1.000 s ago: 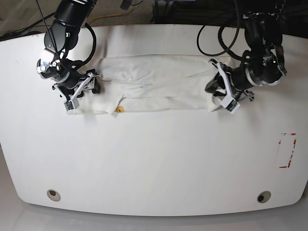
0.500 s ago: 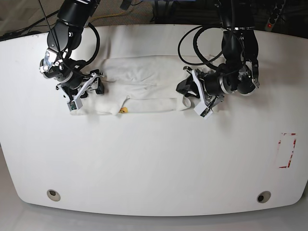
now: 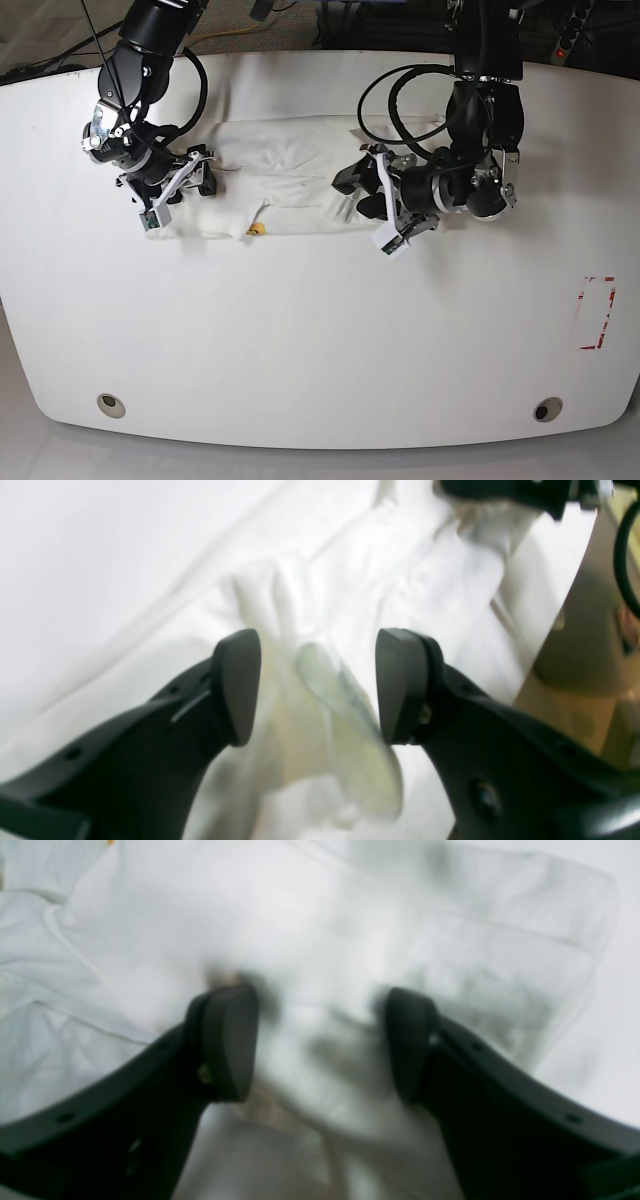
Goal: Fold the T-shirt properly
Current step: 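Grasp the strip end with the left gripper and fold it toward the right gripper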
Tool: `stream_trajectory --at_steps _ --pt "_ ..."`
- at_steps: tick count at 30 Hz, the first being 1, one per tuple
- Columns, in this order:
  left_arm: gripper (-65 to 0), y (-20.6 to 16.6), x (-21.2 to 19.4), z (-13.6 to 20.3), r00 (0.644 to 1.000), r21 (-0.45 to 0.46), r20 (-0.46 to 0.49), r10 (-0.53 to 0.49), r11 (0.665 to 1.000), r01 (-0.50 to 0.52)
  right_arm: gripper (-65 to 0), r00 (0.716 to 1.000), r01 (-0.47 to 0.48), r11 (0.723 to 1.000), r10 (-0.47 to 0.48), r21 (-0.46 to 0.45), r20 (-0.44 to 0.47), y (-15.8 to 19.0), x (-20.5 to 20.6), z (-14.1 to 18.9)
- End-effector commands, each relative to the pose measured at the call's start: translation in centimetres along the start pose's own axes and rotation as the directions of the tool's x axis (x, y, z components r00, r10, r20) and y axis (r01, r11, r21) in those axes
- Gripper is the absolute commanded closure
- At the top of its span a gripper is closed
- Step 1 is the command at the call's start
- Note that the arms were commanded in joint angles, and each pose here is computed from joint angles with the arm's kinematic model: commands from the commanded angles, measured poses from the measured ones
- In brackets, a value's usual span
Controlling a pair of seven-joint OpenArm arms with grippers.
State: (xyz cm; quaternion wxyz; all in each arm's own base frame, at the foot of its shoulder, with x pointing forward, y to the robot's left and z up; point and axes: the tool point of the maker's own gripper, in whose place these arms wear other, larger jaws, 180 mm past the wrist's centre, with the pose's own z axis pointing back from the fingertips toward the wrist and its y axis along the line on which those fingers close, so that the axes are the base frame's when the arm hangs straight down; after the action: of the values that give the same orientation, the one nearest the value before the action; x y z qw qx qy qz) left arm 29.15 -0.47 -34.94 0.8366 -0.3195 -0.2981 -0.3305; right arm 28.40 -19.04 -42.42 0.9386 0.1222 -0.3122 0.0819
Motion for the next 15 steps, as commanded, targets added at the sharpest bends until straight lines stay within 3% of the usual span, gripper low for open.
stream_trajectory --at_steps 1,7,15 --pt "-34.7 -1.1 4.1 1.3 0.990 0.005 0.111 -0.092 0.996 0.092 -39.3 0.998 -0.008 1.000 0.007 -0.012 -0.057 -0.3 -1.1 0.1" --pt "-34.4 1.7 3.3 3.8 0.987 0.127 0.057 -0.147 0.982 0.139 -39.3 0.999 -0.005 1.000 0.005 -0.007 -0.050 -0.1 -0.9 0.1" --pt "-34.4 6.4 -3.1 6.6 0.975 0.298 -0.186 -0.124 0.938 0.176 -40.3 0.996 -0.082 0.994 0.083 -0.066 0.010 0.5 3.0 2.8"
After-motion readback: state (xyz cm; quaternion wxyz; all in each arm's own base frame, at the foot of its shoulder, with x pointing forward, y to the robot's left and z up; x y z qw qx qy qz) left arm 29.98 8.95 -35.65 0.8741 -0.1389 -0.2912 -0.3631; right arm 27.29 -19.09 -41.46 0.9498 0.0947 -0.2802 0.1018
